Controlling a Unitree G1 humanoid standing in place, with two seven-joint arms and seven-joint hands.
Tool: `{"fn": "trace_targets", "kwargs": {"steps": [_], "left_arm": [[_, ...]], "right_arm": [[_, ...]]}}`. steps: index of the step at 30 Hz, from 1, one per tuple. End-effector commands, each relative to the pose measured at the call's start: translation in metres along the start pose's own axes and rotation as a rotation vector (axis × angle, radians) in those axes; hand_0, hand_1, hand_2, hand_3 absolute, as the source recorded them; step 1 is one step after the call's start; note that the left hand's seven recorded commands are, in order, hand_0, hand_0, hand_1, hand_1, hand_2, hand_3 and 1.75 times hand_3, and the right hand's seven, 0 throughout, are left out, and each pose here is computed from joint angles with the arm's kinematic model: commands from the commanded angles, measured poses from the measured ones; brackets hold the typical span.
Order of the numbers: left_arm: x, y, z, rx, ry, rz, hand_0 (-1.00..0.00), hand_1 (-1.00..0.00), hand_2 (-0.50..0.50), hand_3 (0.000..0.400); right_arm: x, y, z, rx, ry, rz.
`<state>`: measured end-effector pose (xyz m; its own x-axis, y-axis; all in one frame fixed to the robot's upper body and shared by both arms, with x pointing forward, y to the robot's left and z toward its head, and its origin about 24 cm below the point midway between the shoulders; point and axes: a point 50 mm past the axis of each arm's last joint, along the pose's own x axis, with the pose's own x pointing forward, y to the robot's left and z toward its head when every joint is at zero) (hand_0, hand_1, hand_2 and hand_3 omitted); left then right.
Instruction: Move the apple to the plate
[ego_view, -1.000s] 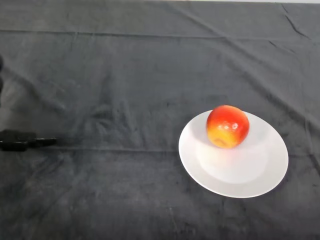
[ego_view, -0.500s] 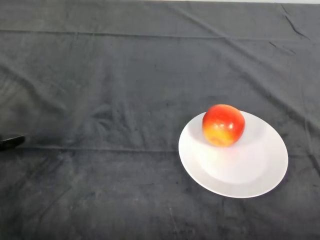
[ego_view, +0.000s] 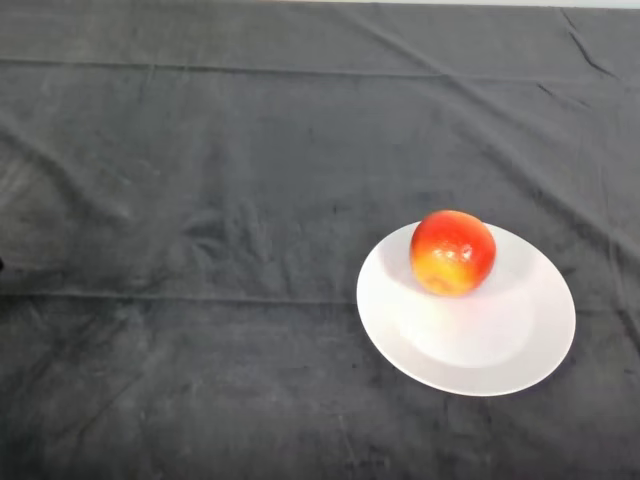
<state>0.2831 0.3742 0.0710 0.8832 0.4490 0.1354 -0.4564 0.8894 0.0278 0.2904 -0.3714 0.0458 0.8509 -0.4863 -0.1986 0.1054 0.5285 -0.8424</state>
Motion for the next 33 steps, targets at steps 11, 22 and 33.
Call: {"fn": "trace_targets", "kwargs": {"steps": [11,22,33], "left_arm": [[-0.0096,0.0421,0.0001,0.028,0.037,0.154,0.00,0.00,0.00,0.000],[-0.0097,0.0408,-0.0004,0.042,0.037,0.171,0.00,0.00,0.00,0.000],[-0.0098,0.0396,-0.0004,0.078,0.039,0.169,0.00,0.00,0.00,0.000]], "right_arm": [[-0.0162,0.0368,-0.0285,-0.052,0.089,0.128],[-0.0162,0.0368,-0.0285,-0.052,0.089,0.128],[-0.0162,0.0368,-0.0285,-0.052,0.089,0.128]]}}
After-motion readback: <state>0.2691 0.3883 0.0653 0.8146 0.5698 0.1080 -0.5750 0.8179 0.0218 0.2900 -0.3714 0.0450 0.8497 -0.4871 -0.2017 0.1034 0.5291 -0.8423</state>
